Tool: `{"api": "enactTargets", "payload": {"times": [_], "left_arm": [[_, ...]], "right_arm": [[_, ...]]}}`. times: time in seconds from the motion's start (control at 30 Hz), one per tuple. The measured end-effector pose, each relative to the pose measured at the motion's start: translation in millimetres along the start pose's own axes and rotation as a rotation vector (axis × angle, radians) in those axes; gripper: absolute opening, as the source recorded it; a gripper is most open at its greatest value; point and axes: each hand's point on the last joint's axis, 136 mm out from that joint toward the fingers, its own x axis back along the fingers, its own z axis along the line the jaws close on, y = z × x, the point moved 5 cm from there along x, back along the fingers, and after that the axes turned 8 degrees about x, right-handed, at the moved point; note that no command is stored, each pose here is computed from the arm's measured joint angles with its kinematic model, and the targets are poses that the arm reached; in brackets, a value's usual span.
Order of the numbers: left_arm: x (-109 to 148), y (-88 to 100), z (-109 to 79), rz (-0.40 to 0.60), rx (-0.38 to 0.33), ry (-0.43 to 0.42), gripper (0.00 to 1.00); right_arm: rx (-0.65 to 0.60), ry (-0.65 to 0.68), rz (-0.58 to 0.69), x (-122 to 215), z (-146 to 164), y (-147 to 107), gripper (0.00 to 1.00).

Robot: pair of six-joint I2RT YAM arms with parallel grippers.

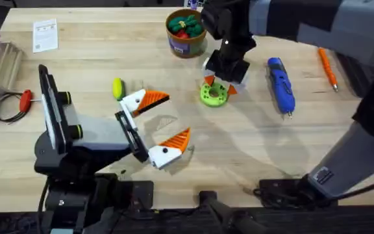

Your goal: Pick up the gripper from the table and insert it into the empty holder that is missing its gripper. Then pick up a screw, insert it into the mounting hole, and use the screwdriver to tighten it. Finally, clean up the table by picking up the vegetable and placing it into the bucket.

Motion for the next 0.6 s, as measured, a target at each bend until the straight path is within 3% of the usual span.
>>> {"api": "enactTargets", "payload": {"times": [0.6], "left_arm": [[0.0,0.0,0.0,0.0,0.0,0.0,0.985]], "right_arm": [[0.0,0.006,-0.005,1.1,1.3,1.1,0.52]]}}
